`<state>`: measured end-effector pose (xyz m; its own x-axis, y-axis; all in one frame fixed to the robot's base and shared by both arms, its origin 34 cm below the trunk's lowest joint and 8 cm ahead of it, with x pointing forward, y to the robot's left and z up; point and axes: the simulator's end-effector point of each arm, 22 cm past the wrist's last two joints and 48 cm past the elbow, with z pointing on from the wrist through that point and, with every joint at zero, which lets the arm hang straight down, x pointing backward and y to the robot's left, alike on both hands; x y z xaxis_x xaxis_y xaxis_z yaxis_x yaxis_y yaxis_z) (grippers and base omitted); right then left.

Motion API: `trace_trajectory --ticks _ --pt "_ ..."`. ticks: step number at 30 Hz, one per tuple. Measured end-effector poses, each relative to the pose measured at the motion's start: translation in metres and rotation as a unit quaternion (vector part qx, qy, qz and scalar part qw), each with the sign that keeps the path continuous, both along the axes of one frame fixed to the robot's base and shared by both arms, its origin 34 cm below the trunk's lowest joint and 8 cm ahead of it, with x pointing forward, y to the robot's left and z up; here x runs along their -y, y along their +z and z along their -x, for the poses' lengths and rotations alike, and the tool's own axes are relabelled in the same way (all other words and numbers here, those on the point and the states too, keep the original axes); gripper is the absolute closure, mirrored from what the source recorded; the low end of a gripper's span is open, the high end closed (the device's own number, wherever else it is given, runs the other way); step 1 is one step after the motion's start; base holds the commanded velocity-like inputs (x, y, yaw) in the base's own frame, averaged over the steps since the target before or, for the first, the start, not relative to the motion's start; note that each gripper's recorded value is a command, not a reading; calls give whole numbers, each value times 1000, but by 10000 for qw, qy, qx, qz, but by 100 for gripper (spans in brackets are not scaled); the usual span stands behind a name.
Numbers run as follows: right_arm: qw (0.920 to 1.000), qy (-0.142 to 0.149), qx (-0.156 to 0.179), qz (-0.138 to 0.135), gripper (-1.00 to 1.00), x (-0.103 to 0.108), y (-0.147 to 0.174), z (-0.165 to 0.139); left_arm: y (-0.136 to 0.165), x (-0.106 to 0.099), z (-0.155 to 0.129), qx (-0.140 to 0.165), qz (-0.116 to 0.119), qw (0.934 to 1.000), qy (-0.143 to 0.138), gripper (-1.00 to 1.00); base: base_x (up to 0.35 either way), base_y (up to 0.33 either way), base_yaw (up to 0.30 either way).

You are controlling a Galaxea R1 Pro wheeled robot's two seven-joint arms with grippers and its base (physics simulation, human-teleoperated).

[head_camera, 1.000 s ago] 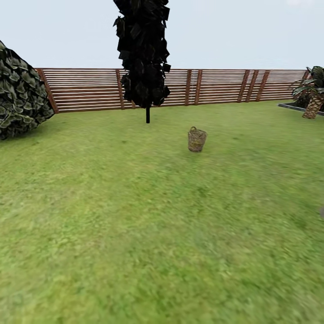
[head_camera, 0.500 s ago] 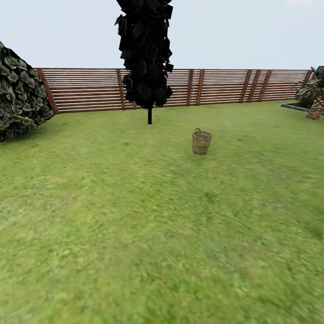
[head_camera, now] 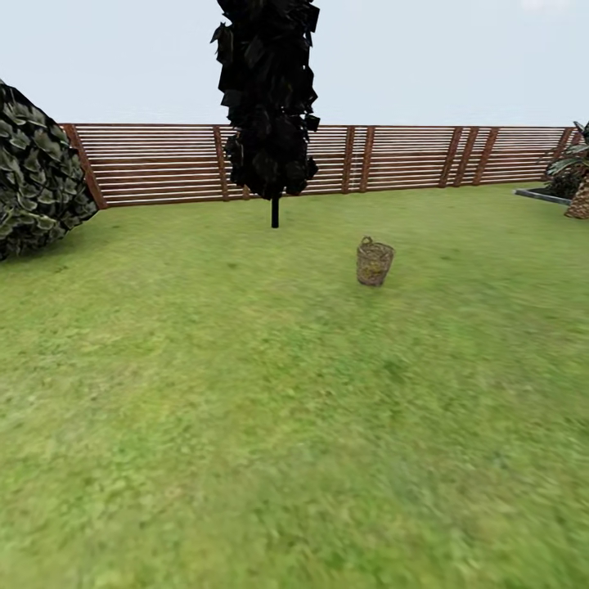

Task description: Take the three Easter eggs out of the wicker basket on the lawn in the garden, then place them on the lawn next to a single tree (choose any tree) so that all three eggs are next to the same tree and none are left in the basket.

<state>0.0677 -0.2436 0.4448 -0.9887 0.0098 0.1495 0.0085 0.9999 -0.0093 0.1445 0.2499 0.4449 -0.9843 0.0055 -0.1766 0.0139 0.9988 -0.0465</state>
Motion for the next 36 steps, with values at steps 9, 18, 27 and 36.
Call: trace_trajectory --ticks 9,18,27,36 --pt "10000 0 2 5 -100 1 0 0 0 0 0 0 1 10000 -5 -100 313 98 0" --pt "10000 -2 5 7 -100 1 0 0 0 0 0 -1 4 10000 -13 -100 326 26 0" --pt "10000 -1 2 7 -100 1 0 0 0 0 0 -1 7 10000 -21 -100 336 2 -14" --pt "10000 0 16 4 -100 1 0 -1 0 1 -1 10 8 10000 -24 -100 338 0 -143"
